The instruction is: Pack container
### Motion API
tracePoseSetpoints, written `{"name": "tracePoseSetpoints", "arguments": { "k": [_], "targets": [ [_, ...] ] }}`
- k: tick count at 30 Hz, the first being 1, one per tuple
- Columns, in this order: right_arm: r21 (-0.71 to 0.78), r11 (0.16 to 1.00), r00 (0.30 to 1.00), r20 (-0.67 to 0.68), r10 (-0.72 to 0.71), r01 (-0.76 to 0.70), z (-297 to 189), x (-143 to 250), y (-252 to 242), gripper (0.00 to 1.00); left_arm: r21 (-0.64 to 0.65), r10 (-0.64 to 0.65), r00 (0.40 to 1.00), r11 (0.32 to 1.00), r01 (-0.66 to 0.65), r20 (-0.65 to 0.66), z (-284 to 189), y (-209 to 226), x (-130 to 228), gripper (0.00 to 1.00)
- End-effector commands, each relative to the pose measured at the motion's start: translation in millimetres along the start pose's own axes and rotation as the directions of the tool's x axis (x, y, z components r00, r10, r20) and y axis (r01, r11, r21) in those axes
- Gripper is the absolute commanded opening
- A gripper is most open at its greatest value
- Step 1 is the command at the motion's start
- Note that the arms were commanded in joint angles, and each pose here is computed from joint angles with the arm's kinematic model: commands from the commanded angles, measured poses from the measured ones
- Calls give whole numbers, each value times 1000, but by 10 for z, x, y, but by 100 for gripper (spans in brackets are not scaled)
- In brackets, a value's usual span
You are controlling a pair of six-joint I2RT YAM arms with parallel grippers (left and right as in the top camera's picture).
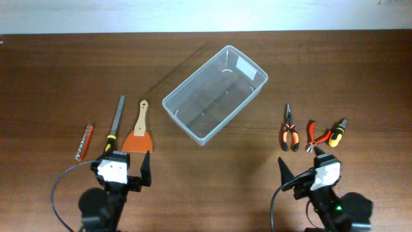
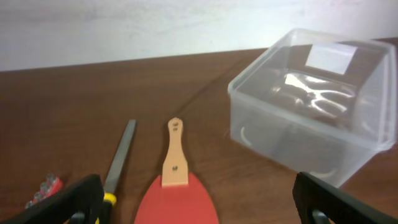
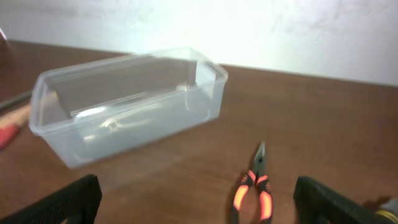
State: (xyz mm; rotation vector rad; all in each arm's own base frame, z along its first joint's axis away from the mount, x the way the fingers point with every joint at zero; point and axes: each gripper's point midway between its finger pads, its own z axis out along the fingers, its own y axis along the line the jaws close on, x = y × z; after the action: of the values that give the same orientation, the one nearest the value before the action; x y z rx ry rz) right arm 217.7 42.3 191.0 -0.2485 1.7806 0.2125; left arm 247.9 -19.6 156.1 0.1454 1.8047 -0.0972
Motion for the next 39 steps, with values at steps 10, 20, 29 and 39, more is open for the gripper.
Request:
{"name": "tracePoseSetpoints", "arguments": {
  "k": [10, 20, 29, 39],
  "targets": [
    [27, 986, 883, -441, 159, -164, 343, -773, -224, 99, 299, -46, 963, 946, 128, -265, 690, -138, -1396, 99],
    [68, 906, 659, -663, 355, -419, 1187, -1035, -369, 99, 393, -172, 875, 843, 368, -452, 1339, -195, -1800, 99],
    [51, 817, 551, -714, 431, -574, 1827, -725, -149, 75, 435, -85, 854, 832, 344, -513, 1345, -613, -1626, 49],
    [69, 917, 634, -703, 324, -393, 2280, -477, 19, 4, 506, 390, 690, 861, -40, -610, 1116, -1541, -827, 8]
  ]
}}
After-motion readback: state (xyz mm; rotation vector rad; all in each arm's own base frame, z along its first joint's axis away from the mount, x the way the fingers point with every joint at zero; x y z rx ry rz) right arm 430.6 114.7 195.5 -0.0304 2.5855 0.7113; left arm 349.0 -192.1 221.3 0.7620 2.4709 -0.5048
